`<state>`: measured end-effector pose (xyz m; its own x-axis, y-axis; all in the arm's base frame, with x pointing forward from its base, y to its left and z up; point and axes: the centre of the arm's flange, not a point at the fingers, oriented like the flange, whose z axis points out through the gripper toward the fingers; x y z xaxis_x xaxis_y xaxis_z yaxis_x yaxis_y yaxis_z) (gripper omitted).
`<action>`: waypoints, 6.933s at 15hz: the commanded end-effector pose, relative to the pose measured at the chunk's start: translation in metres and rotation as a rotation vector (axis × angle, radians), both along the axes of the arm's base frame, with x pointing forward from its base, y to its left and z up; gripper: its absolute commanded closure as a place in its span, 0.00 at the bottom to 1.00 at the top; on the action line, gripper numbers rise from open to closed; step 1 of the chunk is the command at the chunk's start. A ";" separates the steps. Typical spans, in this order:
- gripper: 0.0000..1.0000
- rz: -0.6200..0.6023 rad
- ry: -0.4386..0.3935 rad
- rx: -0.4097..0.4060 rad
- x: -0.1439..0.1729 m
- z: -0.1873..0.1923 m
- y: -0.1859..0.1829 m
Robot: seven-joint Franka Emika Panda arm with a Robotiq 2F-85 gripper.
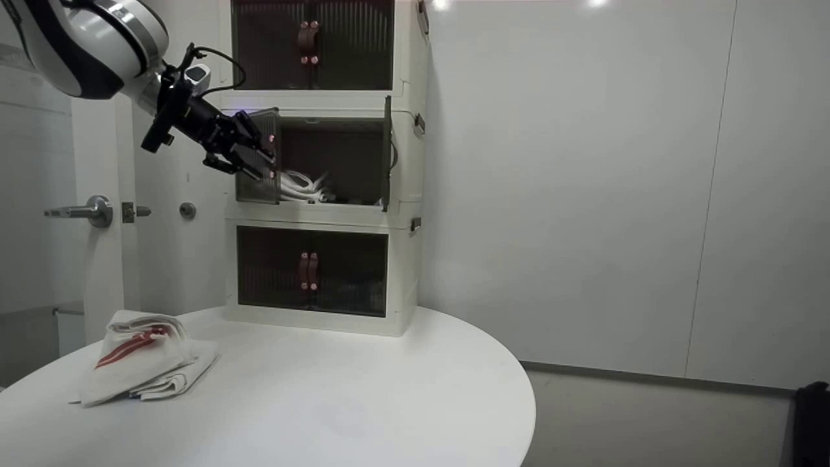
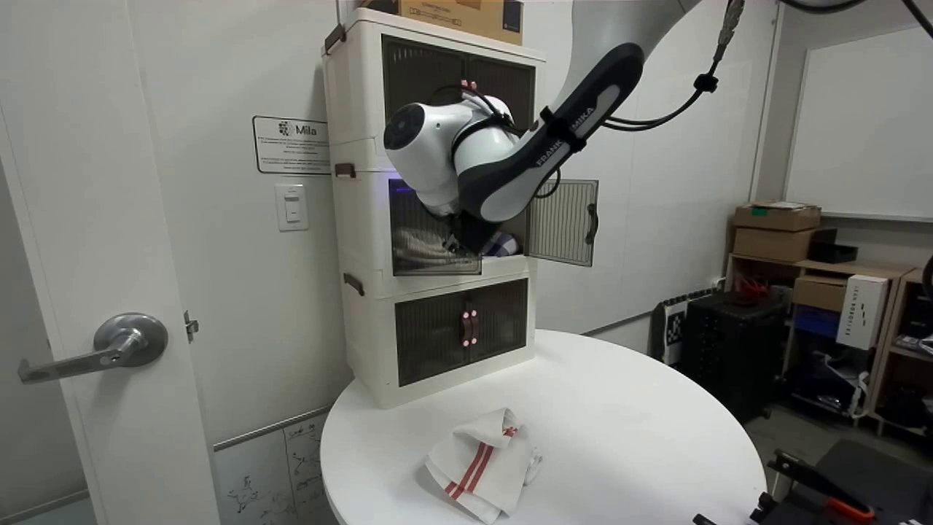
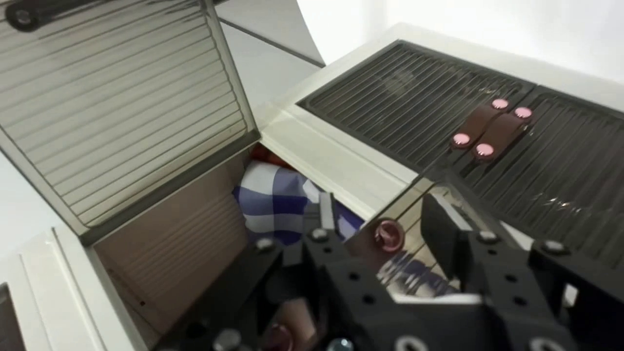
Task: Open the middle left cabinet door
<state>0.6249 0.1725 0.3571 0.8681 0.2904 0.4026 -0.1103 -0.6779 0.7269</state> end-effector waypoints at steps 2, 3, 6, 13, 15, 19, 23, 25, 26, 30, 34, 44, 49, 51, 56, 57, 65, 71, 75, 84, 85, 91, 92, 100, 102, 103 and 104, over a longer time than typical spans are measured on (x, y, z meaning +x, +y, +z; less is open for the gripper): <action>0.12 0.064 0.097 0.003 -0.039 -0.027 0.000; 0.05 0.074 0.111 0.005 -0.043 -0.030 0.002; 0.00 0.105 0.199 0.054 -0.057 -0.025 0.007; 0.00 0.179 0.486 0.107 -0.088 0.061 0.005; 0.00 0.155 0.513 0.074 -0.088 0.090 -0.002; 0.00 0.103 0.521 0.018 -0.074 0.129 -0.021; 0.00 0.108 0.521 0.028 -0.048 0.149 -0.036; 0.00 0.119 0.520 0.034 -0.033 0.158 -0.044; 0.00 0.132 0.524 0.038 -0.026 0.161 -0.048; 0.00 0.236 0.588 0.067 0.002 0.179 -0.056; 0.00 0.320 0.644 0.091 0.020 0.182 -0.055; 0.00 0.483 0.677 0.069 0.041 0.166 -0.048; 0.00 0.528 0.652 0.110 0.047 0.158 -0.046; 0.00 0.543 0.645 0.132 0.048 0.153 -0.046; 0.00 0.542 0.624 0.218 0.045 0.148 -0.036; 0.00 0.544 0.622 0.234 0.044 0.148 -0.034; 0.00 0.459 0.579 0.418 0.021 0.159 0.001; 0.00 0.254 0.521 0.507 0.008 0.165 0.016; 0.00 0.197 0.505 0.540 0.005 0.162 0.026; 0.00 0.151 0.514 0.603 -0.003 0.152 0.066; 0.00 0.151 0.510 0.606 -0.004 0.152 0.070; 0.00 0.135 0.490 0.628 -0.010 0.161 0.075; 0.00 0.106 0.484 0.630 -0.011 0.166 0.072; 0.00 -0.028 0.439 0.631 -0.041 0.232 0.022; 0.00 -0.002 0.414 0.651 -0.049 0.249 0.019; 0.00 0.011 0.403 0.658 -0.052 0.256 0.017; 0.00 0.016 0.390 0.662 -0.055 0.262 0.014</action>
